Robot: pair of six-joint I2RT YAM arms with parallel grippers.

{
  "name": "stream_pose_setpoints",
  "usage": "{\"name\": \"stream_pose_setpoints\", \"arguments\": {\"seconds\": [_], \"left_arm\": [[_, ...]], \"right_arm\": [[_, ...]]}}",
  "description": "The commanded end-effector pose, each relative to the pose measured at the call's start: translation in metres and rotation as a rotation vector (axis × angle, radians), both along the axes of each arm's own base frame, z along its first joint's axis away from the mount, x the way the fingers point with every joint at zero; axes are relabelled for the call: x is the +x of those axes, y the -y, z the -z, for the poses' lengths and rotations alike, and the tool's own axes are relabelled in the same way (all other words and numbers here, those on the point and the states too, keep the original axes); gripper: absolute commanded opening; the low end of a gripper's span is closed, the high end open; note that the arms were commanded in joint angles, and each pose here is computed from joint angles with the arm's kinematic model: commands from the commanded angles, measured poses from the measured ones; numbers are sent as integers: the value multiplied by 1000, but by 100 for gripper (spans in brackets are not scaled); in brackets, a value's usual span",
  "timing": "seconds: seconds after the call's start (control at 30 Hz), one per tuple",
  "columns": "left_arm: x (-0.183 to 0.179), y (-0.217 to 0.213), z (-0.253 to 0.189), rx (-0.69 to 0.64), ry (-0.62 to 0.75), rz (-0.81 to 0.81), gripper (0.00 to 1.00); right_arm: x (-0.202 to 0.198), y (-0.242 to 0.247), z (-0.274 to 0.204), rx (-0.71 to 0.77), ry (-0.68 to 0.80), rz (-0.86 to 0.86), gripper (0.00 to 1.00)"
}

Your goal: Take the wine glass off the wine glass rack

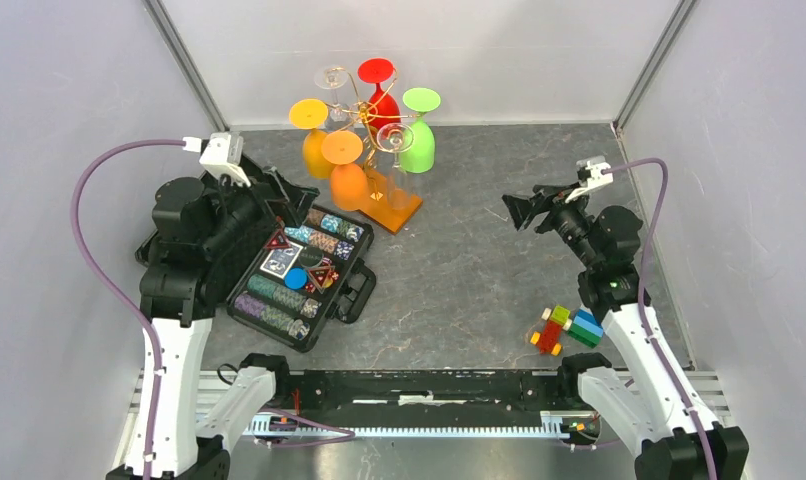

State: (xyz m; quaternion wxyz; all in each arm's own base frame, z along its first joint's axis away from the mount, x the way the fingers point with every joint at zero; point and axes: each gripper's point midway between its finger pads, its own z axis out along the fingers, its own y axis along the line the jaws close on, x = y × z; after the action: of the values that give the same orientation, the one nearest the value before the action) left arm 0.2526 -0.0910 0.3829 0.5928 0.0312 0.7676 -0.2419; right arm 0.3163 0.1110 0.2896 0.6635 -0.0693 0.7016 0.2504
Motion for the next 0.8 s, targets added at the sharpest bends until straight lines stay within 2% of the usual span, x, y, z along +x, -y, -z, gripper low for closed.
{"name": "stream_pose_setpoints", "arguments": {"seconds": [0.0, 0.27, 0.47, 0.77], "left_arm": [[0, 6, -5, -11, 35, 37, 100], [1, 15, 5, -26, 24, 93, 100], [4, 13, 26, -10, 6, 82, 100], [6, 13, 31, -29, 18, 75, 100]], "right_arm": [[-18, -29, -32, 123, 117, -172, 83], [-42, -70, -57, 347, 123, -390, 83], [-47, -101, -85, 646, 21, -382, 82], [-33, -149, -93, 809, -148, -344, 76]]}}
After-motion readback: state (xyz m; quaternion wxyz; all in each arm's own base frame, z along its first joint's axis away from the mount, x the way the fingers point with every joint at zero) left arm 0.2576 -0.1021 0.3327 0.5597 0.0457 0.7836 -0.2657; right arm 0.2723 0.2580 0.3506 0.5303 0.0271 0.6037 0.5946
